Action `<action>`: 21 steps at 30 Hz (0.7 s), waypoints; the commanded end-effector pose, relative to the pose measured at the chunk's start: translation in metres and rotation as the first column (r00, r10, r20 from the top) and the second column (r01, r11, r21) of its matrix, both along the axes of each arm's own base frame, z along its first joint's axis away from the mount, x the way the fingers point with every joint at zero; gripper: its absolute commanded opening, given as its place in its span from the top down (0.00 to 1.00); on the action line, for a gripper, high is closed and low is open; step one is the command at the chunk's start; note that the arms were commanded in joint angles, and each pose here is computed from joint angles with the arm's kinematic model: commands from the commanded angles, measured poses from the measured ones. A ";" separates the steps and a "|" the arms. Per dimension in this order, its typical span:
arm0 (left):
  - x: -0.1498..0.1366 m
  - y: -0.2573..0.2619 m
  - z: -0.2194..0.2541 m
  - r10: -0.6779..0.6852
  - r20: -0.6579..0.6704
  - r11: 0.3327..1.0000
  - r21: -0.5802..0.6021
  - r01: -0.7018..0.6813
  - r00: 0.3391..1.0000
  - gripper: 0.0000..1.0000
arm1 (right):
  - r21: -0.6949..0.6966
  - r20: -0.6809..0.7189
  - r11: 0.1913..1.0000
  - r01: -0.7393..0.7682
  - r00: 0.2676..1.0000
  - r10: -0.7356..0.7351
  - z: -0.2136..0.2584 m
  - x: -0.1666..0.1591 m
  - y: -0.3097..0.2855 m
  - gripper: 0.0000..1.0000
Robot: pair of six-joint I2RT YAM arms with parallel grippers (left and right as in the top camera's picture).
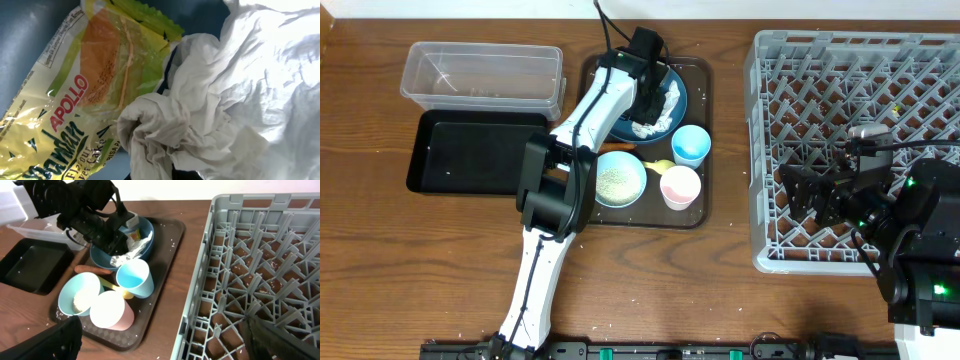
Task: Sort waste into correct bins and load items into the dishwasher rack
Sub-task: 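Carry the tissues left and drop them into the clear bin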
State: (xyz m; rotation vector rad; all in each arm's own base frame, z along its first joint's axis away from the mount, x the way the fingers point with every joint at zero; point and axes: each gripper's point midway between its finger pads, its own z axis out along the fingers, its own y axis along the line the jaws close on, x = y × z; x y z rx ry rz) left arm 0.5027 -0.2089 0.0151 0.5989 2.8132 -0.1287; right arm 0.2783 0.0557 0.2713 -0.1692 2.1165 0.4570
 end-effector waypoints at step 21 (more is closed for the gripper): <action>0.026 0.158 0.175 0.498 0.239 0.867 -0.116 -0.484 0.834 0.94 | 0.010 0.016 1.000 0.016 1.000 -0.016 0.009 0.001 -0.003 0.01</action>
